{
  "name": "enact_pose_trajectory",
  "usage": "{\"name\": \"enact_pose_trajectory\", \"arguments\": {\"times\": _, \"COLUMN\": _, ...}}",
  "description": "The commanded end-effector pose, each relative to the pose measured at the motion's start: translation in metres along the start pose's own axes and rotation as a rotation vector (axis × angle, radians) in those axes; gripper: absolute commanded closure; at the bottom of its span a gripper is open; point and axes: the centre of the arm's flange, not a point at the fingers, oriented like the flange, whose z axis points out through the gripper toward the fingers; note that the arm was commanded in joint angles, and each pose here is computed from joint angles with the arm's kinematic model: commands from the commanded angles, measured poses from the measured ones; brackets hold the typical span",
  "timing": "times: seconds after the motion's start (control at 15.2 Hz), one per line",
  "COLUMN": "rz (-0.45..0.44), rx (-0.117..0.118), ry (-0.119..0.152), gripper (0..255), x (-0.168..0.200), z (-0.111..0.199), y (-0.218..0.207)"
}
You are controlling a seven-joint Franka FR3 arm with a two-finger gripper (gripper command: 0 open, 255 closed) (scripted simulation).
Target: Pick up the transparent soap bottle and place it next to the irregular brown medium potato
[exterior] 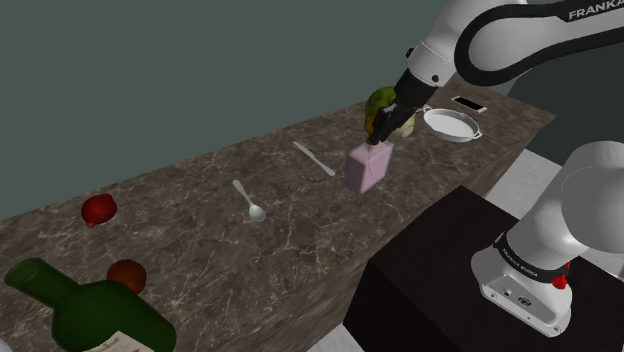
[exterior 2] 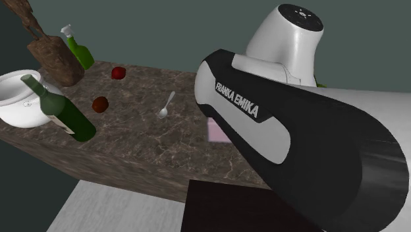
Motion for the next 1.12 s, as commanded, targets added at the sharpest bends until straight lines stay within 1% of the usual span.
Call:
{"name": "enact_pose_trajectory", "arguments": {"times": 0.0, "rz": 0.0, "rx": 0.0, "ry": 0.0, "gripper": 255, "x": 0.002, "z": -0.01, "y": -0.002}}
{"name": "enact_pose_trajectory", "arguments": {"times": 1.06, "rz": 0.0, "rx": 0.0, "ry": 0.0, "gripper": 255, "x": 0.023, "z": -0.089, "y": -0.023}}
